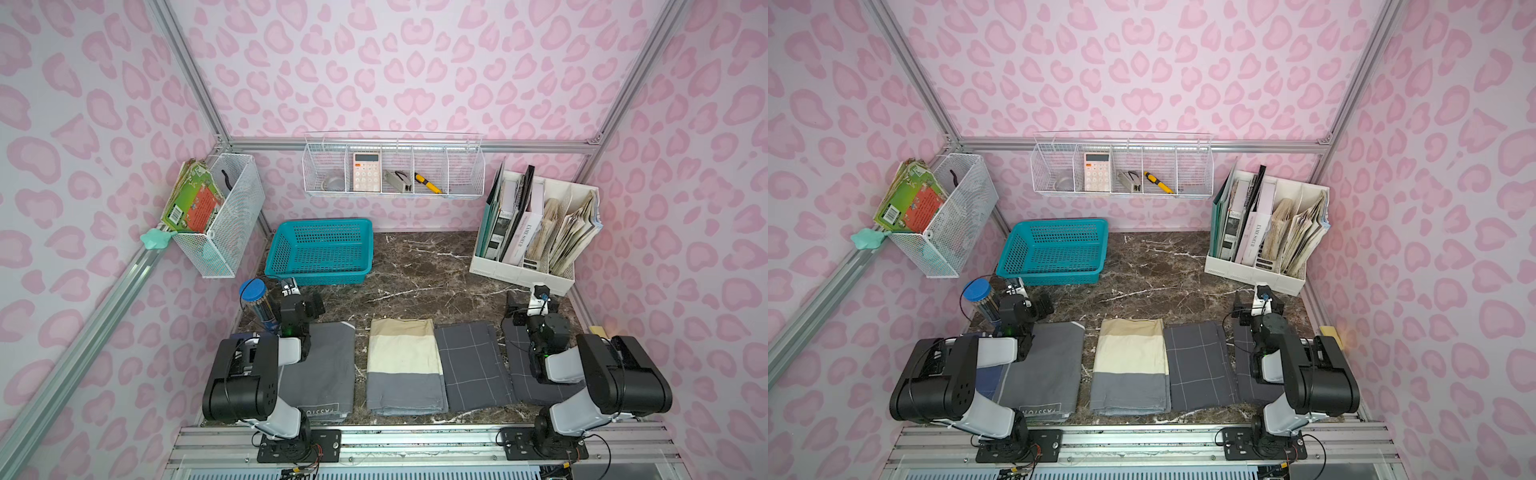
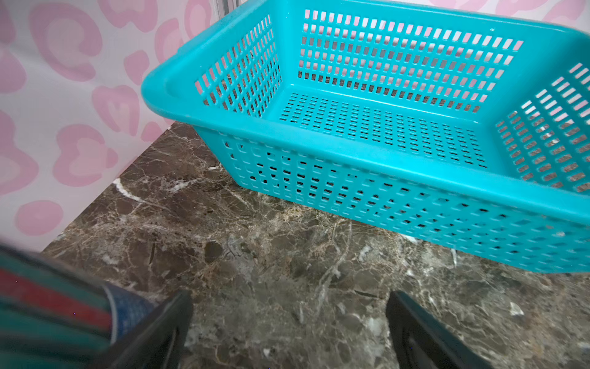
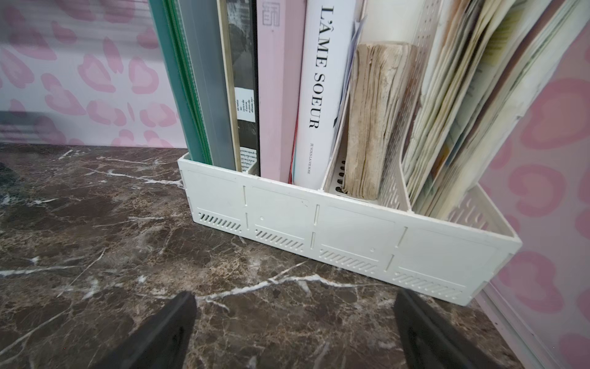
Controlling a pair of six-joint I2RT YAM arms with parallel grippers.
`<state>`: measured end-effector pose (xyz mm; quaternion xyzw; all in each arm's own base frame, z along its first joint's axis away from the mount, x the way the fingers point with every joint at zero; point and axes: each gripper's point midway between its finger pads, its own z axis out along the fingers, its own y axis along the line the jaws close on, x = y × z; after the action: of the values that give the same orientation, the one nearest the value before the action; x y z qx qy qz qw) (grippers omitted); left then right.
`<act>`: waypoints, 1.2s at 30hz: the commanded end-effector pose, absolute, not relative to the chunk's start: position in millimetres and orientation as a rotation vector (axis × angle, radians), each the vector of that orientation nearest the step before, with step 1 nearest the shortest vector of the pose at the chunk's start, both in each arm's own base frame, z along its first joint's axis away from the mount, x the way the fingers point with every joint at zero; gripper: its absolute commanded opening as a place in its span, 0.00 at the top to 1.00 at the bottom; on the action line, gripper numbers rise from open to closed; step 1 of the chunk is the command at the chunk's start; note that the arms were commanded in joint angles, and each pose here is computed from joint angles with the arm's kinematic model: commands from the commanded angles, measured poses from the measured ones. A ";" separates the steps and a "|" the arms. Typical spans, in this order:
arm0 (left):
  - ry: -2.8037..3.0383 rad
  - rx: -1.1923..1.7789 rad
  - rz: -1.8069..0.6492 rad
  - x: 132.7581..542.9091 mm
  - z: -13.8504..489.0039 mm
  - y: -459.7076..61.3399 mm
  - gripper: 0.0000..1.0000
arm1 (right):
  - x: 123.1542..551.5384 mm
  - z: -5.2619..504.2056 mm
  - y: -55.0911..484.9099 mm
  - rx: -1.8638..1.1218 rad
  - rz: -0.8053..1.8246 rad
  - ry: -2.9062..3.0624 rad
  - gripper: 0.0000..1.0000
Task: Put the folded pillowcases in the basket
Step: Move the basket to the center of the board.
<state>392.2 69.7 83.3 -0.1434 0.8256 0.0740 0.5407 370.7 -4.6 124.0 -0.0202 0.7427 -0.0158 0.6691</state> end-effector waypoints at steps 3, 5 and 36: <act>1.950 -0.337 0.177 394.1 87.7 70.3 0.00 | 372.5 132.7 -4.4 -0.043 -0.035 1.641 0.00; 1.951 -0.337 0.178 394.0 87.6 70.4 0.00 | 372.6 133.1 -4.4 -0.043 -0.035 1.640 0.00; 1.790 0.006 0.024 366.2 246.2 -50.0 0.00 | 343.4 248.4 35.8 0.054 0.117 1.501 0.00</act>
<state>371.5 -47.3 248.1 0.0262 0.7516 0.0373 0.6581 345.6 29.9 244.8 -0.0065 0.6561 -0.0046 0.7546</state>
